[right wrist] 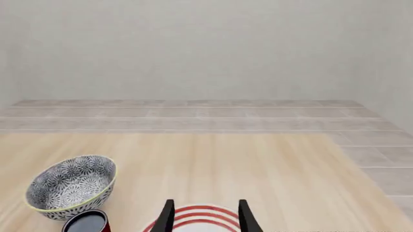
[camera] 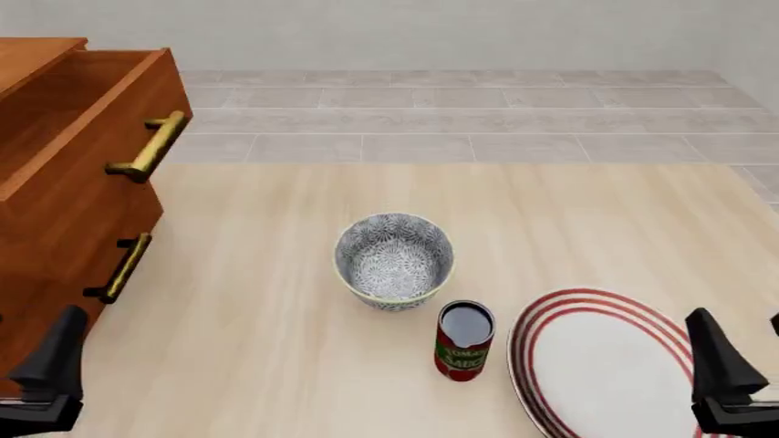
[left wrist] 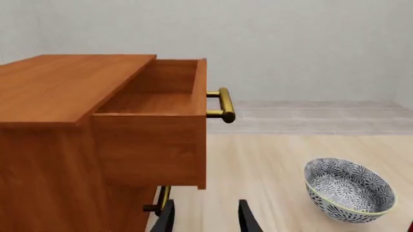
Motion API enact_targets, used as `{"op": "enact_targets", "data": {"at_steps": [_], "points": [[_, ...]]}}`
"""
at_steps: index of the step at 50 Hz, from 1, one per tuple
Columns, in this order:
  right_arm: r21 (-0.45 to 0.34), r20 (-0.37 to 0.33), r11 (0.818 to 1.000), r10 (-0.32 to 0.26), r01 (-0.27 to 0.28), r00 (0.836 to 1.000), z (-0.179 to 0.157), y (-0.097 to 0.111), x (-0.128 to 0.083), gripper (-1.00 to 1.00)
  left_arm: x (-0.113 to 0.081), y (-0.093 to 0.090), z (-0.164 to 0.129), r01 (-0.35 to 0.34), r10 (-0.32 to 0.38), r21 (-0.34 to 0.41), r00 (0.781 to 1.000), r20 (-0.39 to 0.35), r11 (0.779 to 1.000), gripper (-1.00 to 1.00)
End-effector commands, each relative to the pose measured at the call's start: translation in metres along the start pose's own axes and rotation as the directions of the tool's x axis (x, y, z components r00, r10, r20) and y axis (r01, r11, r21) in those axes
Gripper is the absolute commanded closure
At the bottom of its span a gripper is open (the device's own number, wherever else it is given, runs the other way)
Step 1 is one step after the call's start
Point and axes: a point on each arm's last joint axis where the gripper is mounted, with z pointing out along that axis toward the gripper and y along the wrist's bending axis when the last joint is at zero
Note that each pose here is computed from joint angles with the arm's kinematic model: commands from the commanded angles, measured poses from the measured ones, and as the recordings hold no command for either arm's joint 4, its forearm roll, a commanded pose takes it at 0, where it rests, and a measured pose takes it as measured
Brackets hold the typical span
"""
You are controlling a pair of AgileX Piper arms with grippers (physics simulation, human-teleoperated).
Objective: Put the bowl on top of the cabinet.
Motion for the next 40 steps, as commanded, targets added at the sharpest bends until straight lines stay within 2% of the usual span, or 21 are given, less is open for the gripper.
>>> {"op": "enact_targets", "data": {"at_steps": [1, 30, 32, 34, 35, 37, 38, 40], "points": [[0.012, -0.003, 1.0, -0.005, 0.005, 1.0, 0.001, -0.001, 0.0, -1.0, 0.006, 0.0, 0.001, -0.009, 0.009, 0.004, 1.0, -0.01, 1.0, -1.0], [0.024, -0.006, 1.0, -0.002, 0.002, 1.0, 0.001, -0.001, 0.0, -1.0, 0.001, -0.001, 0.0, -0.032, 0.031, 0.016, 0.999, 0.011, 0.999, -1.0], [0.022, -0.01, 1.0, -0.006, 0.006, 1.0, 0.001, -0.001, 0.001, -1.0, -0.015, -0.001, -0.003, -0.002, 0.001, 0.015, 1.0, 0.009, 1.0, -1.0], [0.023, -0.009, 1.0, -0.008, 0.008, 1.0, 0.001, -0.001, 0.001, -1.0, -0.022, -0.001, -0.004, -0.003, 0.003, 0.025, 1.0, 0.017, 1.0, -1.0], [0.023, -0.009, 1.0, -0.01, 0.01, 1.0, 0.001, -0.001, 0.001, -1.0, -0.035, -0.002, -0.006, -0.017, 0.016, 0.042, 0.999, 0.036, 0.999, -1.0], [0.022, -0.008, 1.0, -0.01, 0.01, 1.0, 0.001, -0.001, 0.001, -1.0, -0.04, -0.002, -0.007, -0.013, 0.012, 0.048, 0.999, 0.038, 0.999, -1.0], [0.023, -0.008, 1.0, -0.009, 0.009, 1.0, 0.001, -0.001, 0.0, -1.0, -0.053, -0.003, -0.011, 0.0, -0.003, 0.061, 0.999, 0.05, 0.998, -1.0], [0.023, -0.007, 1.0, -0.009, 0.009, 1.0, 0.001, -0.001, 0.0, -1.0, -0.057, -0.003, -0.012, 0.009, -0.012, 0.063, 0.999, 0.051, 0.998, -1.0]]}}
